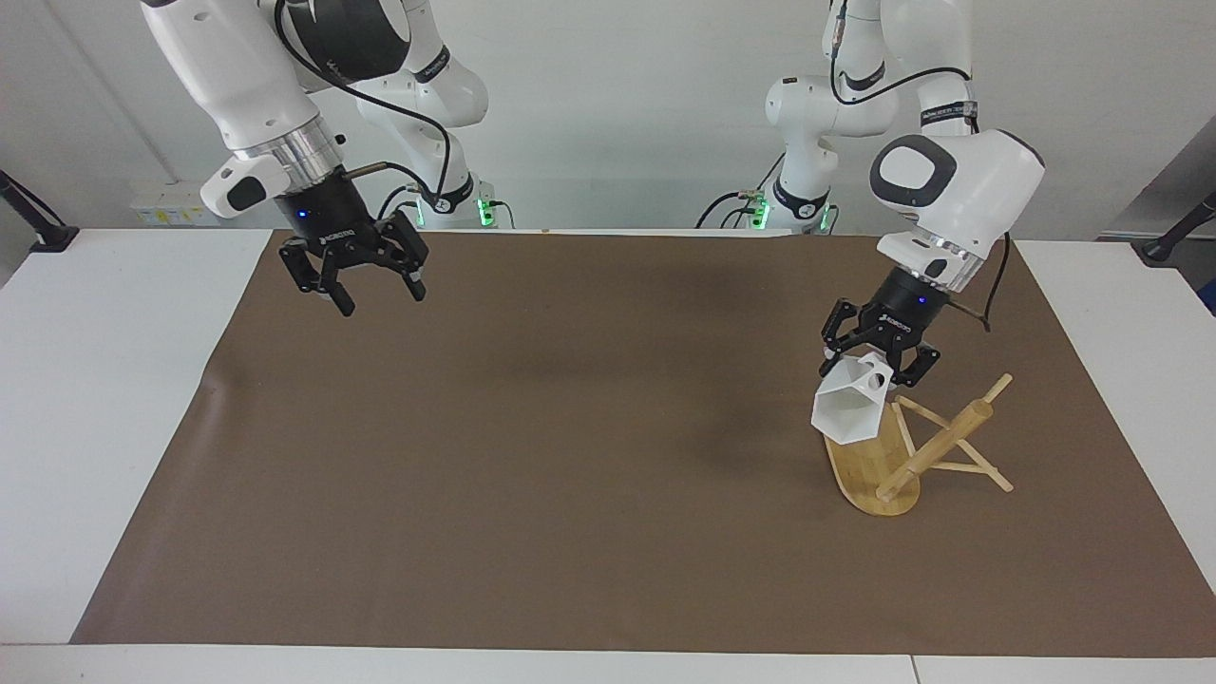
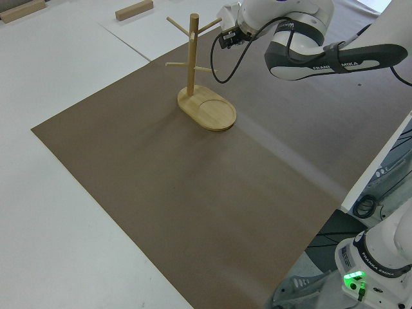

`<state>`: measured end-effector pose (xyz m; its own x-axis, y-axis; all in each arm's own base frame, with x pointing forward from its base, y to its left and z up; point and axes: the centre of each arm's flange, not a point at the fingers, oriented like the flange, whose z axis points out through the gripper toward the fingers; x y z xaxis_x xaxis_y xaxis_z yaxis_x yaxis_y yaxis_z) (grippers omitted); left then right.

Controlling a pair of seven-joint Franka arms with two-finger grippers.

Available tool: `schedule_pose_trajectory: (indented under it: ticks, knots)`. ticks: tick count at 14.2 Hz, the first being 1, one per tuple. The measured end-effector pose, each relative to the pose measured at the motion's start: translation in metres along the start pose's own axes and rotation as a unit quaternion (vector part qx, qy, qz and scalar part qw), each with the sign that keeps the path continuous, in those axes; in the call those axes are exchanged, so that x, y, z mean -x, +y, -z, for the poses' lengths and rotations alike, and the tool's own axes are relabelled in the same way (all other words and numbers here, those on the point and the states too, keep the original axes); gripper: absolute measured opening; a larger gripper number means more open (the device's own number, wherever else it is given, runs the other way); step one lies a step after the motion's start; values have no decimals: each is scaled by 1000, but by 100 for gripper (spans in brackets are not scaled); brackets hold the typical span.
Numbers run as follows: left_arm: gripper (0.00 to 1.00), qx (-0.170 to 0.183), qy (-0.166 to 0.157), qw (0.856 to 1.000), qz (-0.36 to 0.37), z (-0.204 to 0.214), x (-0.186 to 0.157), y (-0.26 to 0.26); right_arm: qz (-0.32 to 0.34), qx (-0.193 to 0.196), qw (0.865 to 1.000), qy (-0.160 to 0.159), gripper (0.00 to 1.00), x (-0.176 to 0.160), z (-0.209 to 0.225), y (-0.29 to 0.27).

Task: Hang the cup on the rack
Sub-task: 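Hang the white cup on a rack peg with the left gripper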

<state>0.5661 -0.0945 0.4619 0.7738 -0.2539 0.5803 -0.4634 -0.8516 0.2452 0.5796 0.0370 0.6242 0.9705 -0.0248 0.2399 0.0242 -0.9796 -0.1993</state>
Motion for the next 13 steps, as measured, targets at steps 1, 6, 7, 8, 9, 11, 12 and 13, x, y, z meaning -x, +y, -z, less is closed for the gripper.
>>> schedule_pose_trajectory:
  ticks: [1,6,7,8,9,11,12,13]
  knots:
    - [71,0,-1,1000,8,-1,0,-1,-1,17,1000,-1,100,3,7,9]
    - [71,-3,-1,999,37,-6,-2,-8,1,109,993,-36,100,14,19,47]
    - [71,-5,0,999,41,-6,-3,-13,0,118,992,-45,100,16,19,51]
    - [71,-8,1,999,47,-5,-3,-18,1,123,991,-54,100,18,18,54]
    - [71,-12,3,998,57,-3,-3,-26,10,129,990,-63,100,20,18,57]
    - [71,-18,7,997,76,1,-3,-37,28,132,988,-79,100,23,22,65]
    - [71,-19,7,996,86,1,-3,-40,28,132,987,-88,100,25,26,70]
    - [71,-20,8,995,97,1,-3,-42,24,130,986,-98,100,28,28,74]
